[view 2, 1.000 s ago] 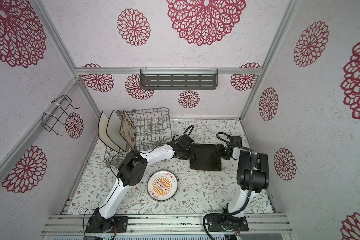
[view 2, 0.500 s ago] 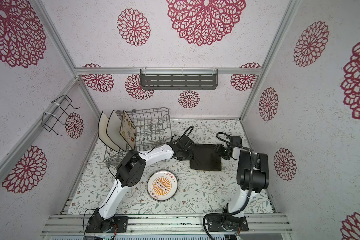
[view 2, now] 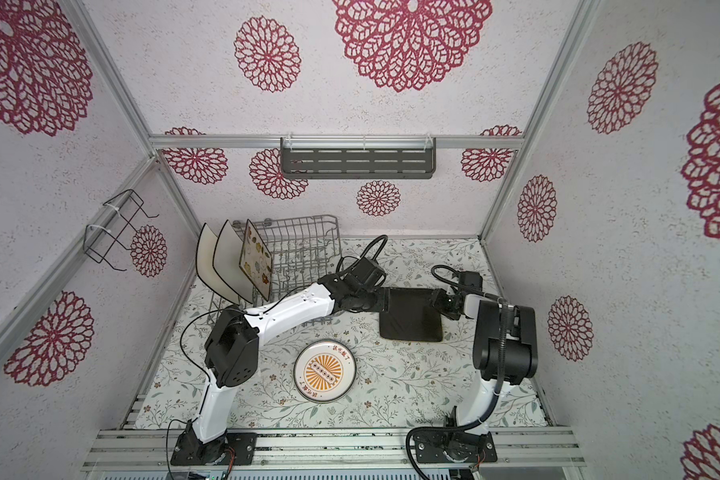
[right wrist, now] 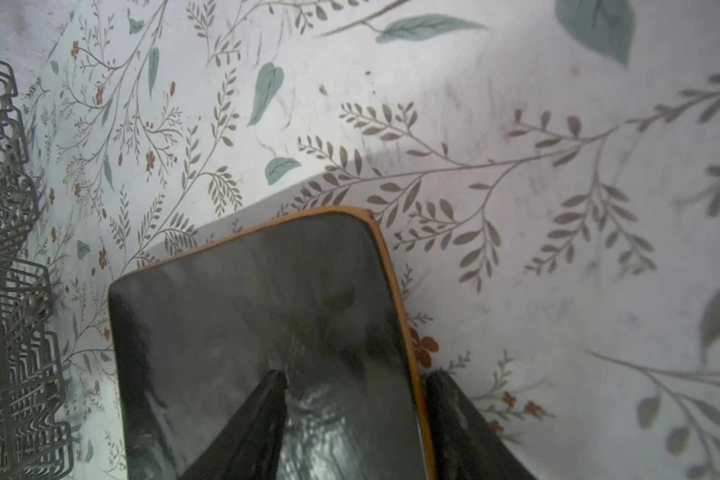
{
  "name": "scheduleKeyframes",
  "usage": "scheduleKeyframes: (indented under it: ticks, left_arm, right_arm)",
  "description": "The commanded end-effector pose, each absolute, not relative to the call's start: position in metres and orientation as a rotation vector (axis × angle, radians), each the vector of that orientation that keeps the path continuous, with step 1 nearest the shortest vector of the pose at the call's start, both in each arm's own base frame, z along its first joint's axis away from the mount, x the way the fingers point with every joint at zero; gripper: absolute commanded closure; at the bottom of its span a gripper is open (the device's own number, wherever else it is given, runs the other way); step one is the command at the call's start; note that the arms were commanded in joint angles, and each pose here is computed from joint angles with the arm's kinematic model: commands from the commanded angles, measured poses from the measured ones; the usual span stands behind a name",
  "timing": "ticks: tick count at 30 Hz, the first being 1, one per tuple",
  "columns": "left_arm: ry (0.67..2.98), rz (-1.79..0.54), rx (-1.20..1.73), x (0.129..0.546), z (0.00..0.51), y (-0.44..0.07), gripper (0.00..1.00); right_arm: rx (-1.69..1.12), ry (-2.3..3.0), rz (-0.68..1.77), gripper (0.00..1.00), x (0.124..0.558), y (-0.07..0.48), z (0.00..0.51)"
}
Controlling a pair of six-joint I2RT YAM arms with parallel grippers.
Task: Unload the plates from the dish rack
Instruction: 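Lower the black plate flat onto the table with both grippers, open left gripper, then move the left gripper to the flowered plate while the right gripper lifts off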
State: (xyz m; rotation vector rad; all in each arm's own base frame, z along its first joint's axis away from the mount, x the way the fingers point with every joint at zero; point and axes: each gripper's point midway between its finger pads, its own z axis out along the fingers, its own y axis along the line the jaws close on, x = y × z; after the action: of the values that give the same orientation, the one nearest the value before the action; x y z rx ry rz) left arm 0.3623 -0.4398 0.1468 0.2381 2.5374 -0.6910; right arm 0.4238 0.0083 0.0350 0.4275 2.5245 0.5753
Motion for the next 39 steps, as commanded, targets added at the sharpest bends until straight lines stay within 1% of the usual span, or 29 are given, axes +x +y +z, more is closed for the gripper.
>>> scheduleKeyframes:
  ticks: [1, 4, 6, 7, 13, 14, 16, 21, 26, 34, 39]
  left_arm:
    - [2.502, -0.652, 0.255, 0.358, 0.163, -0.428, 0.41]
    - [2.469, -0.625, 0.252, 0.357, 0.179, -0.417, 0.41]
    - [2.458, -0.577, 0.261, 0.358, 0.185, -0.408, 0.4]
    - [2.416, -0.571, 0.265, 0.358, 0.208, -0.399, 0.4]
    - [2.351, -0.418, 0.327, 0.369, 0.261, -0.346, 0.37]
    - [2.337, -0.379, 0.327, 0.371, 0.272, -0.333, 0.36]
    - [2.298, -0.312, 0.316, 0.375, 0.293, -0.307, 0.32]
    - [2.189, -0.201, 0.247, 0.383, 0.349, -0.242, 0.23]
    - [2.111, -0.101, 0.138, 0.388, 0.388, -0.179, 0.2]
    - [2.077, 0.037, 0.023, 0.398, 0.404, -0.117, 0.2]
    - [2.078, 0.092, -0.043, 0.408, 0.403, -0.086, 0.2]
  right_arm:
    - [0.397, 2.561, 0.592, 0.42, 0.422, 0.018, 0.035]
    - [0.397, 2.575, 0.55, 0.39, 0.419, 0.014, 0.033]
    - [0.398, 2.575, 0.53, 0.34, 0.418, 0.012, 0.034]
    - [0.396, 2.571, 0.528, 0.31, 0.418, 0.012, 0.036]
    - [0.326, 2.521, 0.462, 0.17, 0.418, 0.006, 0.055]
    - [0.322, 2.504, 0.442, 0.13, 0.417, 0.004, 0.061]
    - [0.314, 2.483, 0.412, 0.01, 0.416, 0.001, 0.071]
    - [0.288, 2.424, 0.398, 0.01, 0.413, 0.001, 0.097]
    - [0.208, 2.314, 0.464, 0.01, 0.411, 0.015, 0.141]
    - [-0.063, 2.153, 0.34, 0.01, 0.39, 0.056, 0.216]
    - [-0.181, 2.062, 0.367, 0.01, 0.374, 0.085, 0.257]
